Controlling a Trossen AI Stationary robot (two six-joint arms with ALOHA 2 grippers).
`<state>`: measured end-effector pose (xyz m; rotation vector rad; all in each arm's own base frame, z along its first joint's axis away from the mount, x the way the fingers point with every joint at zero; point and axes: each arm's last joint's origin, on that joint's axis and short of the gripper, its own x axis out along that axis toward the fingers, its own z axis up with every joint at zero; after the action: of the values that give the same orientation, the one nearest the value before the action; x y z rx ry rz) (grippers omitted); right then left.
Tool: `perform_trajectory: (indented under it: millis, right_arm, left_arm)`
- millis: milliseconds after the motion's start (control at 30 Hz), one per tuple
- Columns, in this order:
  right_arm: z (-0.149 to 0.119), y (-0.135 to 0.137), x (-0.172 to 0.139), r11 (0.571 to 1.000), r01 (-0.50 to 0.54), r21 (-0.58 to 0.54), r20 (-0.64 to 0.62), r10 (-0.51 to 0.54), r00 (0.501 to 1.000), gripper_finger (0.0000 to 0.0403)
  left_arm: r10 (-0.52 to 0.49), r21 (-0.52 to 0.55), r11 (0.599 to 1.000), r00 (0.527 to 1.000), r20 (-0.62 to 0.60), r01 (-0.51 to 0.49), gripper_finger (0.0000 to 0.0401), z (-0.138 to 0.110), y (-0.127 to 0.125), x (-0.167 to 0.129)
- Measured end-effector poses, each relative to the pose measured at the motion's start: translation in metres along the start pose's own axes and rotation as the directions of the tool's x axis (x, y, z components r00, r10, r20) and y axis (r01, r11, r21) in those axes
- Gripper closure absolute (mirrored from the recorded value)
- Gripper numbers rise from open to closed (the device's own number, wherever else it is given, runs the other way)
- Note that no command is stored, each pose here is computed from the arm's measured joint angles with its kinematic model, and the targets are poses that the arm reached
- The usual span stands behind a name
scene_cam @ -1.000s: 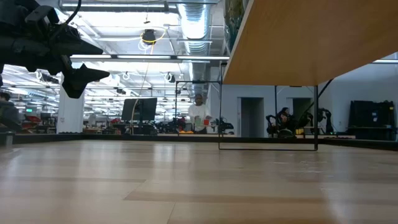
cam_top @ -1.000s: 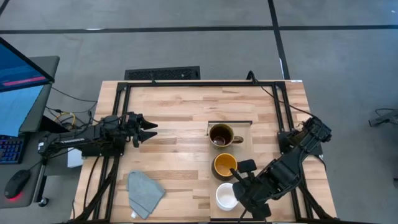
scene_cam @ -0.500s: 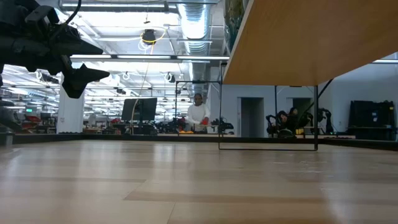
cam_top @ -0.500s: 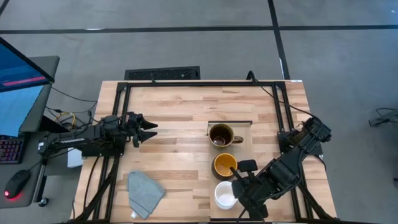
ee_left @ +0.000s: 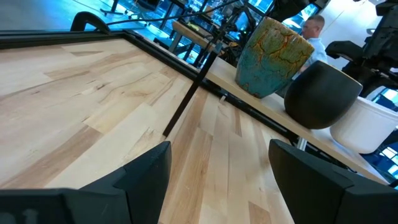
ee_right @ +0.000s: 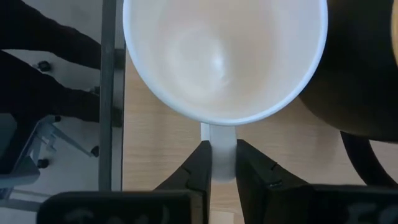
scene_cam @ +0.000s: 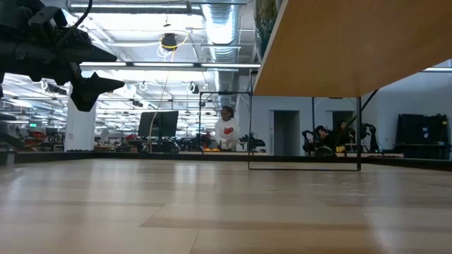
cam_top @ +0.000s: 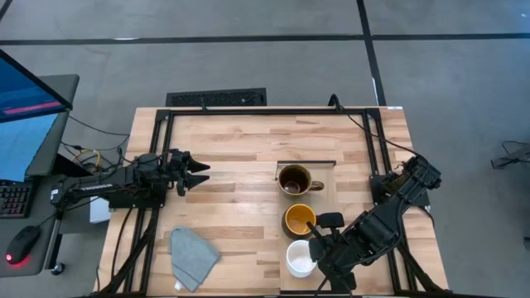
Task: Stack small to large cups/mugs on shelf
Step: Put the white mug on the shelf
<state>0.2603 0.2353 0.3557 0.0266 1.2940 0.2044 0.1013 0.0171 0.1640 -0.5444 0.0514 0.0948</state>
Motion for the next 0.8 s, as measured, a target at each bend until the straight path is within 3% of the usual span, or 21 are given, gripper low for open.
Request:
perform_trajectory:
  millis: [800]
  right_arm:
    - [0.0004, 0.0004, 0.0001, 1.000, -0.005, 0.017, 0.003, 0.005, 1.000, 0.0336]
  left_arm:
    - [0.000, -0.003, 1.000, 1.000, 0.001, 0.000, 0.0140, 0.0000, 0.0000, 0.0000]
